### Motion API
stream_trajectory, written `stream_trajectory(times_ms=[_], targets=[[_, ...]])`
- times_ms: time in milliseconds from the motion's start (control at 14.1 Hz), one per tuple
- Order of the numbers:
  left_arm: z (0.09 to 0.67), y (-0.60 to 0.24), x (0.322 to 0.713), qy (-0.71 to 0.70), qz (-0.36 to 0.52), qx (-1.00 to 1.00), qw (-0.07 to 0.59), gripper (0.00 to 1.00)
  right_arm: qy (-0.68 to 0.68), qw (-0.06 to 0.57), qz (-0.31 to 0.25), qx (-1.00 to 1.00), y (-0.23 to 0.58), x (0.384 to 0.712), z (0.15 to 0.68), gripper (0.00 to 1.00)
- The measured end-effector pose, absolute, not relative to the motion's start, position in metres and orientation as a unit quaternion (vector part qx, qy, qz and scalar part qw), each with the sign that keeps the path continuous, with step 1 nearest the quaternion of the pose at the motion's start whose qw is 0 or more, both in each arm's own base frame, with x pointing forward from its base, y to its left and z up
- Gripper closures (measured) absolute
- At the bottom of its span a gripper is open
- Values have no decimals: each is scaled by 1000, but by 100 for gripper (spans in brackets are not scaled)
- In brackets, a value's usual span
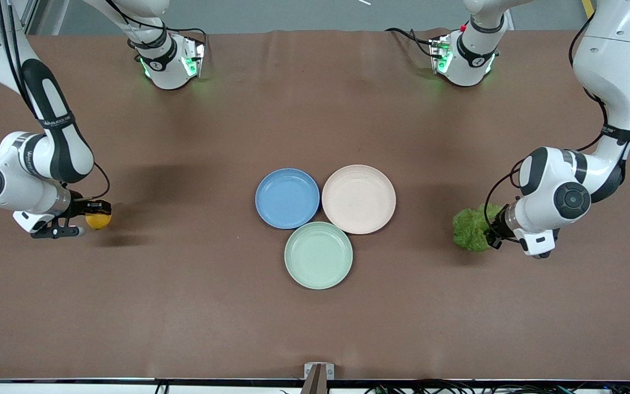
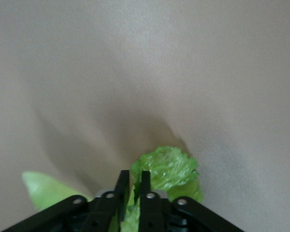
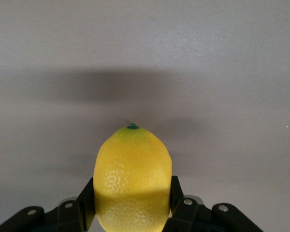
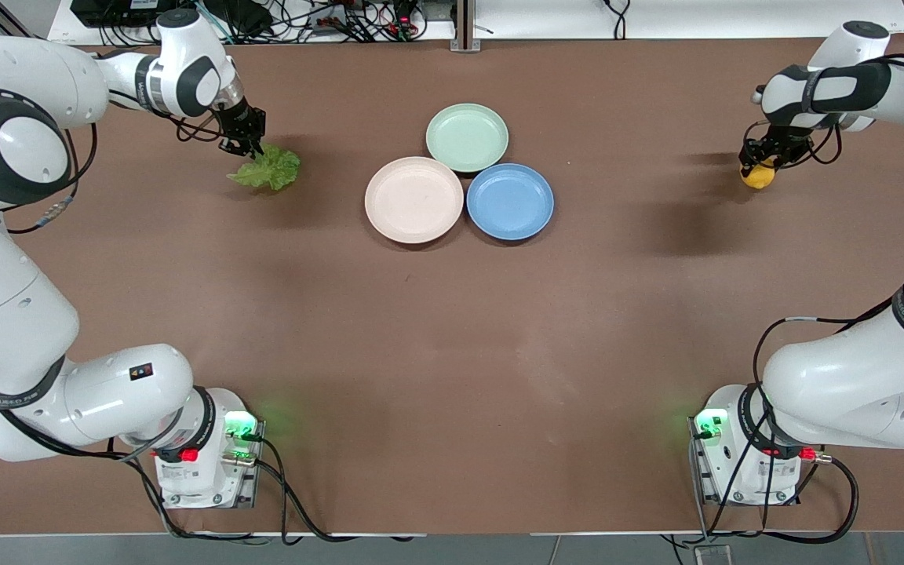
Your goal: Pick lemon and lettuce from plates
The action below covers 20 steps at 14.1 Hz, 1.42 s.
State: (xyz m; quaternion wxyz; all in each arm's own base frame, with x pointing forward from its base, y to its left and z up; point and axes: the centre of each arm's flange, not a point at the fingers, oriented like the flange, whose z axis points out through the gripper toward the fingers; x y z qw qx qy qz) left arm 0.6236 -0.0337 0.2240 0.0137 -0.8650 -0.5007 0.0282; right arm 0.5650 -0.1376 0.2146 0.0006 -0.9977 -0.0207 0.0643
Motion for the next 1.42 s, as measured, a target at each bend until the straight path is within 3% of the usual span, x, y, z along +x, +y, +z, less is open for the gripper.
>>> stream_trajectory(times_ms=[355, 567, 638, 709, 993, 1418], targets=[[252, -47, 628, -489, 14, -872, 8, 29, -16, 1, 65, -998, -144, 561, 207, 35], [312, -59, 633, -438, -17, -899, 9, 0, -15, -1, 58, -998, -145, 565, 215, 13], [335, -58, 635, -413, -30, -910, 12, 0, -15, -3, 52, -999, -145, 567, 225, 3], [356, -55, 637, -386, -39, -921, 17, 0, -16, -5, 48, -999, -145, 570, 240, 1], [433, -41, 646, -292, -37, -954, 47, 0, -23, -9, 64, -998, -121, 572, 348, 1], [516, -29, 643, -223, -4, -972, 73, 0, -40, -20, 62, -997, -46, 549, 488, 1]])
